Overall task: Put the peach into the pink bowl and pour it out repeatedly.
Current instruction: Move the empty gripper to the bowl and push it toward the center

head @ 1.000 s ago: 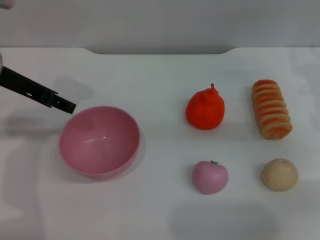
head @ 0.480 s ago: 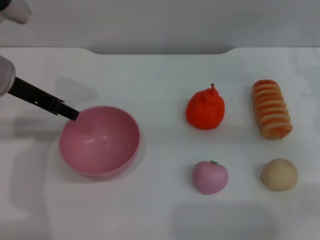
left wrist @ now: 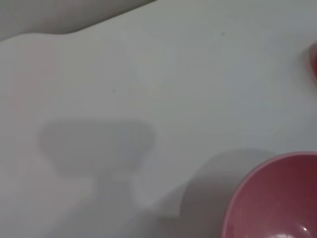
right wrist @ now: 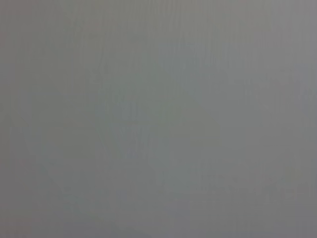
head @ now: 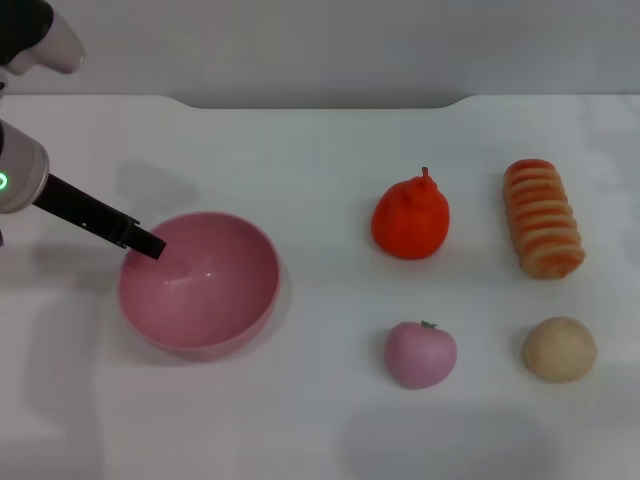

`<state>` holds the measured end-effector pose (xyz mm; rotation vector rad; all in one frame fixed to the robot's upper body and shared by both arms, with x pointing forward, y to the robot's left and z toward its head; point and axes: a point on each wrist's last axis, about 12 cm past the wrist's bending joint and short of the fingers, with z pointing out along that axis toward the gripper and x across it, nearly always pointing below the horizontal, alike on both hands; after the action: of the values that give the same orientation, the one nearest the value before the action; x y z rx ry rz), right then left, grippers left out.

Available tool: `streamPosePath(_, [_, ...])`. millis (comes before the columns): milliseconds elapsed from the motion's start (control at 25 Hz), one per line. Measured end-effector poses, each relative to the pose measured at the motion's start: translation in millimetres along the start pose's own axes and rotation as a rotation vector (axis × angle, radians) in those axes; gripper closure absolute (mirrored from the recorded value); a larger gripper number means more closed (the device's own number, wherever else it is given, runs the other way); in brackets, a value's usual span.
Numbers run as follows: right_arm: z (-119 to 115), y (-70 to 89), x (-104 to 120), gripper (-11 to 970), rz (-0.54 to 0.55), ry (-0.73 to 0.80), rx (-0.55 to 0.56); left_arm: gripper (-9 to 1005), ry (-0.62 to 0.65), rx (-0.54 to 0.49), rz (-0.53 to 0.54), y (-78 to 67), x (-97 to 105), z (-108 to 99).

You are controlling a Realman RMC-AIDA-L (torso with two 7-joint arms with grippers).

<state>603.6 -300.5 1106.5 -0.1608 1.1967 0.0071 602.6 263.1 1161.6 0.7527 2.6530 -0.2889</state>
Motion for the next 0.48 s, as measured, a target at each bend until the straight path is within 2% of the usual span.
streamPosePath(120, [1, 0.0, 0, 423, -0.001, -0.002, -0.001, 345, 0.003, 0.001, -0.001, -0.1, 1, 2])
streamPosePath(240, [2, 0.2, -1, 423, -0.001, -0.004, -0.002, 346, 0.021, 0.0, 0.019, -3.7, -1, 13])
streamPosePath(480, [3, 1.3, -1, 423, 0.0, -0.007, -0.004, 347, 0.022, -0.008, 0.033, -5.2, -3, 17])
